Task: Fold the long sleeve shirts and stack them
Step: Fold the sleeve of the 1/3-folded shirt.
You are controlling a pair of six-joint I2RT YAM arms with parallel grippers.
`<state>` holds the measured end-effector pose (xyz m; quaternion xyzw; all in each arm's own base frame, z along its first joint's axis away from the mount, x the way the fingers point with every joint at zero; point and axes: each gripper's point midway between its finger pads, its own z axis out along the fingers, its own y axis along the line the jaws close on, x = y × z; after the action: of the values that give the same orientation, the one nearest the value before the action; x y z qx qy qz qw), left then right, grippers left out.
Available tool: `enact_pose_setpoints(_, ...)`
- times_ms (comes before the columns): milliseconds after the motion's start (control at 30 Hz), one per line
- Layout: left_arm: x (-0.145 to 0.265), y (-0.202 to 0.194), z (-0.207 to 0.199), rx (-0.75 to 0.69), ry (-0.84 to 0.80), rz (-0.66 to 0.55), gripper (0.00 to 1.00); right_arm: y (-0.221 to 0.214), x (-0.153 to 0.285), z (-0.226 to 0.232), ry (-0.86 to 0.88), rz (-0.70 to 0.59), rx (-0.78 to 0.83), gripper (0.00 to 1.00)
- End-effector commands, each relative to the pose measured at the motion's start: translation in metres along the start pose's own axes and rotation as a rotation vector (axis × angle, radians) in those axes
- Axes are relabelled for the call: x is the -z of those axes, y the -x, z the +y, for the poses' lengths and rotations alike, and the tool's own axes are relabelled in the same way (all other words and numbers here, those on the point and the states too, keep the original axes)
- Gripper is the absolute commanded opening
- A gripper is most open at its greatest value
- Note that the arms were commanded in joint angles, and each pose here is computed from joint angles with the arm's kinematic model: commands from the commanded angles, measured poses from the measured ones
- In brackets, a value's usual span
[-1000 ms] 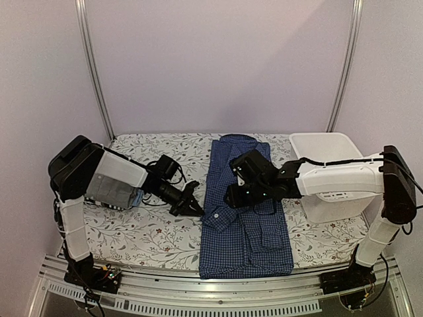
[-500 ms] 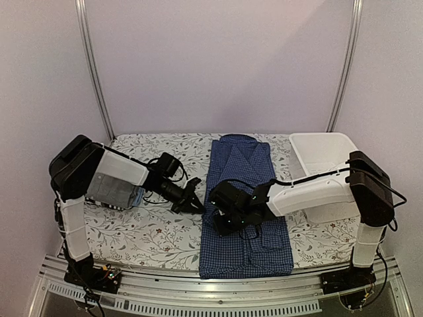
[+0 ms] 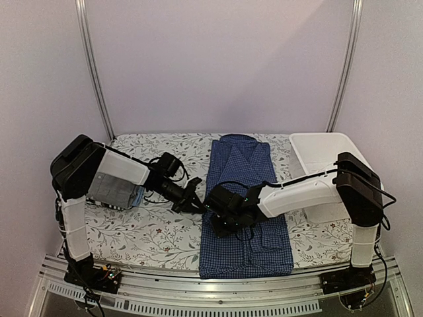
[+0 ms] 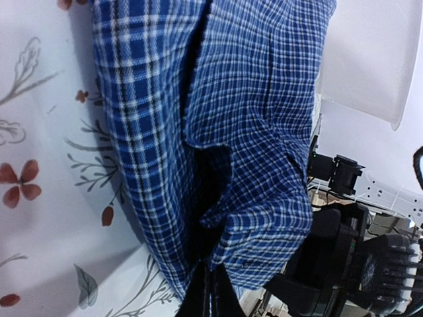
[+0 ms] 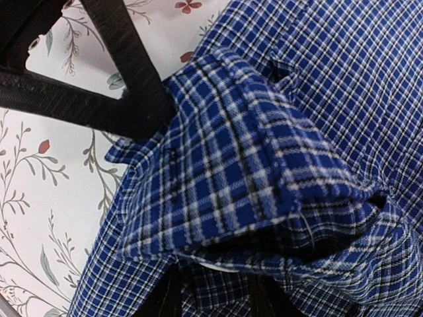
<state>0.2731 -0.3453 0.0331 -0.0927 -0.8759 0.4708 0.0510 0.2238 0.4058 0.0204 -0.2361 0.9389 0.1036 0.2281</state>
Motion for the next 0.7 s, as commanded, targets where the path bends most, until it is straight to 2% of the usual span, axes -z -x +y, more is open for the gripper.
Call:
enact_pose_setpoints(0, -0.002, 0.004, 0.000, -0.020, -0.002, 0.006, 0.01, -0.010, -0.002, -0.005, -0.048, 0.031, 0.006, 0.31)
enact_pose_setpoints(100, -0.001, 0.004, 0.000, -0.022, -0.001, 0.008, 0.01, -0.008, 0.002, -0.007, -0.062, 0.027, 0.001, 0.26)
enact_pose_setpoints(367, 0.000, 0.000, -0.003, -0.041, 0.010, 0.021, 0.01, 0.004, 0.018, -0.006, -0.059, -0.004, 0.004, 0.00)
enact_pose_setpoints(667, 0.001, -0.010, -0.026, -0.071, -0.006, 0.042, 0.01, 0.014, 0.051, -0.004, -0.041, 0.013, 0.040, 0.00)
